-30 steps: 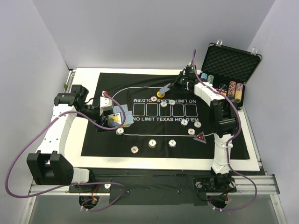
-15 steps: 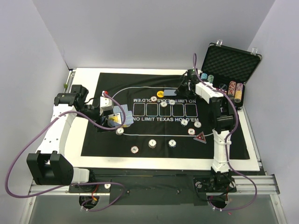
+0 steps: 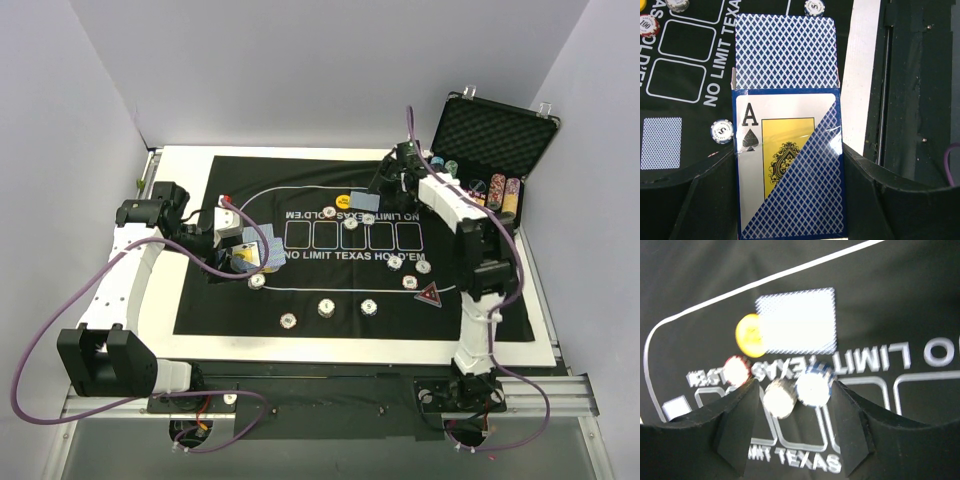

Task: Distribute texas hold em gaming equipment

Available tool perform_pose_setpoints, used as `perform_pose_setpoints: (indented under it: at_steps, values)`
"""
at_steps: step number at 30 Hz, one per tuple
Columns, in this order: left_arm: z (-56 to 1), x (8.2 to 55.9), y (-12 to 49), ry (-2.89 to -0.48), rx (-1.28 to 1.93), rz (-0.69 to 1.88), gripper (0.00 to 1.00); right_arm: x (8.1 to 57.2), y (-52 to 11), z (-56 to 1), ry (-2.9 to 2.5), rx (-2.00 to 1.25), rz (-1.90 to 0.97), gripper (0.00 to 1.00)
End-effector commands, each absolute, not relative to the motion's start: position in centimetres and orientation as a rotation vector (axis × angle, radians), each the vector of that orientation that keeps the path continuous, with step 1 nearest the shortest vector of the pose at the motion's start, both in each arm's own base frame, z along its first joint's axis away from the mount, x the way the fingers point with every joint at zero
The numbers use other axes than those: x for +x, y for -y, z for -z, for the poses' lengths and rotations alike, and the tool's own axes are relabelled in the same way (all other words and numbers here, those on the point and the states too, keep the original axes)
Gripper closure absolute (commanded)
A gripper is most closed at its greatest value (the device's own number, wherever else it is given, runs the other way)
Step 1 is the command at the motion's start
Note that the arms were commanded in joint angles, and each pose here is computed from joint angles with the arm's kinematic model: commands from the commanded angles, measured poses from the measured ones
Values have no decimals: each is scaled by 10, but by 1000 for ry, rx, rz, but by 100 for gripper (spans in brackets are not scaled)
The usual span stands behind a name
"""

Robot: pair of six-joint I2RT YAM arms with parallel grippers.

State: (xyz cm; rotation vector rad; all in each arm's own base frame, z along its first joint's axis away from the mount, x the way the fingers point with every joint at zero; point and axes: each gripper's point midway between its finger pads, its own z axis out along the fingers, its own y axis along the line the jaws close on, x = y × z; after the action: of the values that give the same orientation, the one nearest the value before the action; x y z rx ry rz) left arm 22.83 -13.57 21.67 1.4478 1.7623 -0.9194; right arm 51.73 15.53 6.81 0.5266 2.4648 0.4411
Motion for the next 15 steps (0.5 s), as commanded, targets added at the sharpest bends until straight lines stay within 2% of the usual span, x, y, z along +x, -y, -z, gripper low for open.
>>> perform_pose_setpoints:
  at_steps: [1, 6, 11, 15]
  values:
    - [-235, 199, 140, -1762, 1416, 1011, 100, 478, -186, -186, -2294, 347, -536, 43]
    - [-230, 196, 139, -1764, 1427, 1010, 100, 392, -260, -248, -2225, 172, -938, 24]
    - [-228, 193, 139, -1768, 1426, 1031, 100, 319, -308, -271, -2205, 21, -1245, 19]
    - [-228, 192, 140, -1764, 1427, 1039, 100, 277, -337, -270, -2230, -111, -1302, 16]
